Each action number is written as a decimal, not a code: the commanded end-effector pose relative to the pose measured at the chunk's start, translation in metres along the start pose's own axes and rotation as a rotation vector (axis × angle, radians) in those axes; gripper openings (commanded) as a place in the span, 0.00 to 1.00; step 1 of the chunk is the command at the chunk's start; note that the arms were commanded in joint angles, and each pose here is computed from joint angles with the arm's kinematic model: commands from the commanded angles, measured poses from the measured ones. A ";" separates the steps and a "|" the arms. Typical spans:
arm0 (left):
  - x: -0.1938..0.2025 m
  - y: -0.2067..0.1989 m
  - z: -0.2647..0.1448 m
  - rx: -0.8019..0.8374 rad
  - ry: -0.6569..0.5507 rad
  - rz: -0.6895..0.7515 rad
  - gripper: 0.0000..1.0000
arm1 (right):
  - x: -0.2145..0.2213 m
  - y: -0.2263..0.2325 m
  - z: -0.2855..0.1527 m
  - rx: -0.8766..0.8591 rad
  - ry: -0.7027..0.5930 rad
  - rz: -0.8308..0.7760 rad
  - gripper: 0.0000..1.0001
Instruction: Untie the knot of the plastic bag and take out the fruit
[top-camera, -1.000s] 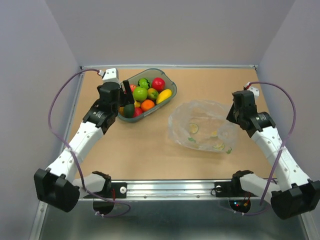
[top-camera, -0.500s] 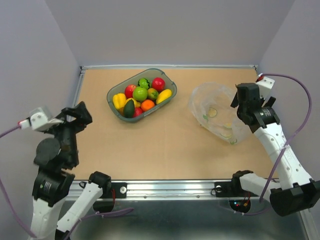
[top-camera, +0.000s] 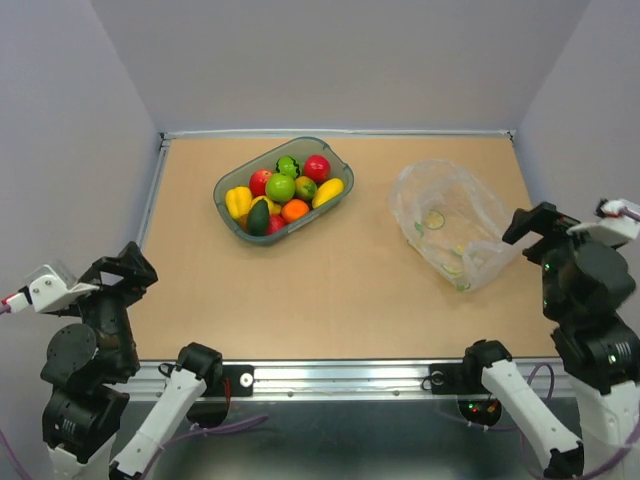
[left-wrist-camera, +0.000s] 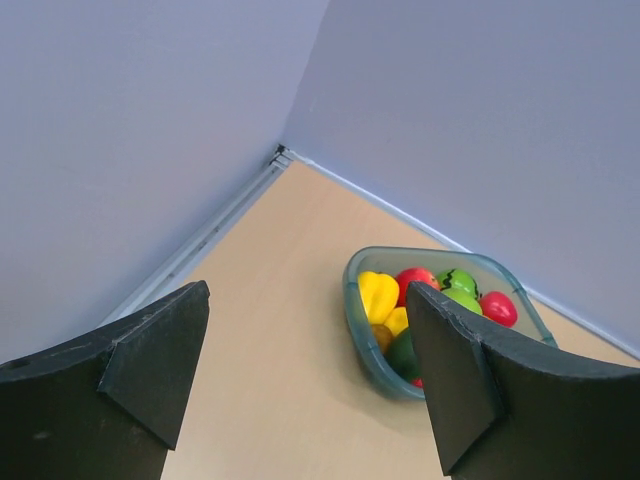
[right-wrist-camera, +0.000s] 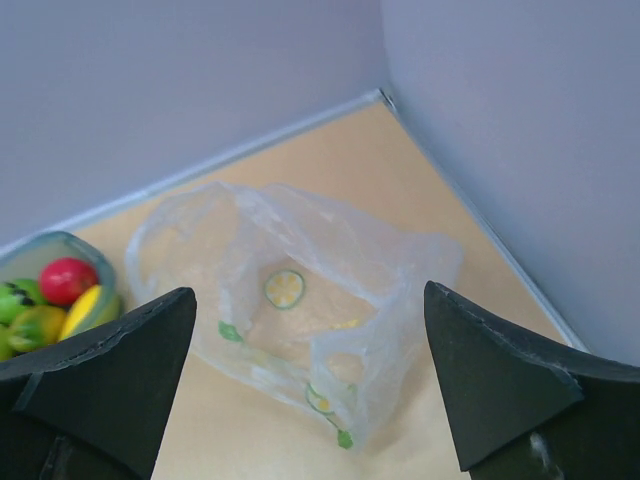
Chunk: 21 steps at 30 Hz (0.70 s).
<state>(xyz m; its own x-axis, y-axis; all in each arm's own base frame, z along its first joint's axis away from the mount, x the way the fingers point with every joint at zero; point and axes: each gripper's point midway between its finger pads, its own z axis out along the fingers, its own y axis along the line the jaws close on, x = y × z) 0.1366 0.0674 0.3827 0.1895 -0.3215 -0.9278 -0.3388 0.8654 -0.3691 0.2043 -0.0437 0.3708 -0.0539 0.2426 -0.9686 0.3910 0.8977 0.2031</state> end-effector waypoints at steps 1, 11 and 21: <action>-0.020 0.021 -0.013 -0.051 -0.056 0.005 0.90 | -0.053 -0.004 -0.056 -0.183 -0.205 0.033 1.00; -0.015 0.051 -0.032 -0.107 -0.114 -0.143 0.90 | -0.074 -0.039 -0.140 -0.329 -0.454 0.071 1.00; -0.003 0.067 -0.047 -0.118 -0.111 -0.324 0.90 | -0.066 -0.035 -0.138 -0.358 -0.432 0.075 1.00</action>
<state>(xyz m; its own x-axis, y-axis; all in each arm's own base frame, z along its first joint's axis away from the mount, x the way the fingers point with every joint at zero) 0.0753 0.1055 0.3610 0.3734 -0.4727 -0.7982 -0.3537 0.7229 -0.5936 0.0619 -0.0463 0.4466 0.3771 0.2057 -0.9031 0.0679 0.9663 0.2484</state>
